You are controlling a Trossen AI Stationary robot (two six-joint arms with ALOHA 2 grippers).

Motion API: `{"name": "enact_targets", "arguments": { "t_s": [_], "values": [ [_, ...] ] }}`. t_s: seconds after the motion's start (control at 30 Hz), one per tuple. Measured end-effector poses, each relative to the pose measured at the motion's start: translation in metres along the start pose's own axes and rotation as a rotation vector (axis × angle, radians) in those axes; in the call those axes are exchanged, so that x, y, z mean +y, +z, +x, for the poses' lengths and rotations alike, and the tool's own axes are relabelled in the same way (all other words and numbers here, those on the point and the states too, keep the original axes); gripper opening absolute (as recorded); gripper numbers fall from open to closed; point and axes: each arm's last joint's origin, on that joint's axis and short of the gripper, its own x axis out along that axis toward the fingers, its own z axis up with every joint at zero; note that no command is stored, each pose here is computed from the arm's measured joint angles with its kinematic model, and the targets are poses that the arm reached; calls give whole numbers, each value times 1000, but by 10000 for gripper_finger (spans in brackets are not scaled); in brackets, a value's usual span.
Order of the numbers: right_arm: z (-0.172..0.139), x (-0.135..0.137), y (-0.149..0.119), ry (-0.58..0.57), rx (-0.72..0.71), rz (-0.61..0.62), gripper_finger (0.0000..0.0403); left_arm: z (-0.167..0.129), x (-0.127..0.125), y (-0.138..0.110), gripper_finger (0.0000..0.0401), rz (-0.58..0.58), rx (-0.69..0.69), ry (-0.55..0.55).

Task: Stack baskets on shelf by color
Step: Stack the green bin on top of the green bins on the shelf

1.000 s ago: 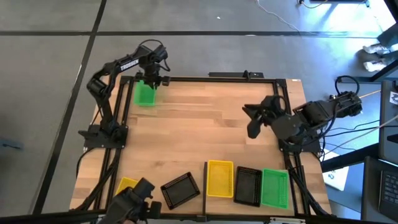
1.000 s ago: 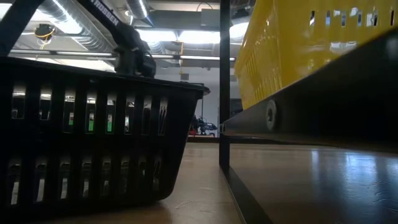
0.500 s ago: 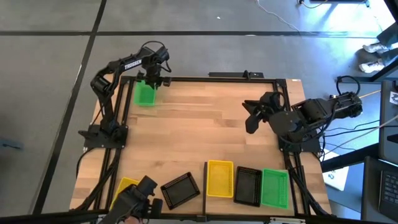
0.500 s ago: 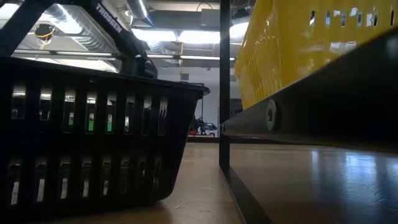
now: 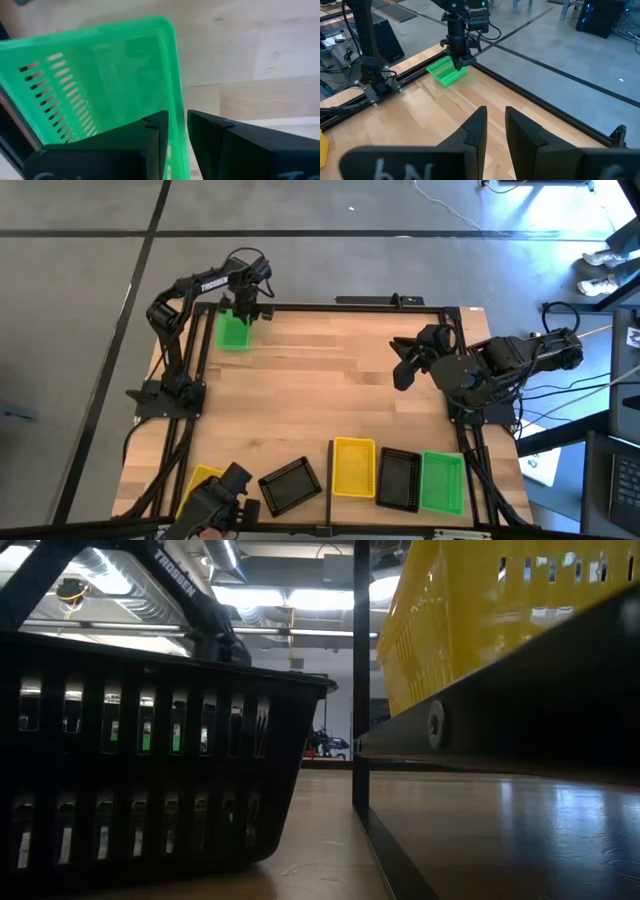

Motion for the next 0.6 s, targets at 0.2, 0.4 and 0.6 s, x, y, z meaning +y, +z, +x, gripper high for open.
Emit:
{"name": "enact_targets", "arguments": {
  "t_s": [0.2,0.4,0.6],
  "values": [
    [0,0,0,0,0,1,67,11,2,0,64,-4,-22,-9],
    [0,1,0,2,-3,7,67,22,1,2,64,53,-73,-34],
    [0,1,1,4,-6,12,67,22,0,7,59,127,-104,-83]
  ]
}}
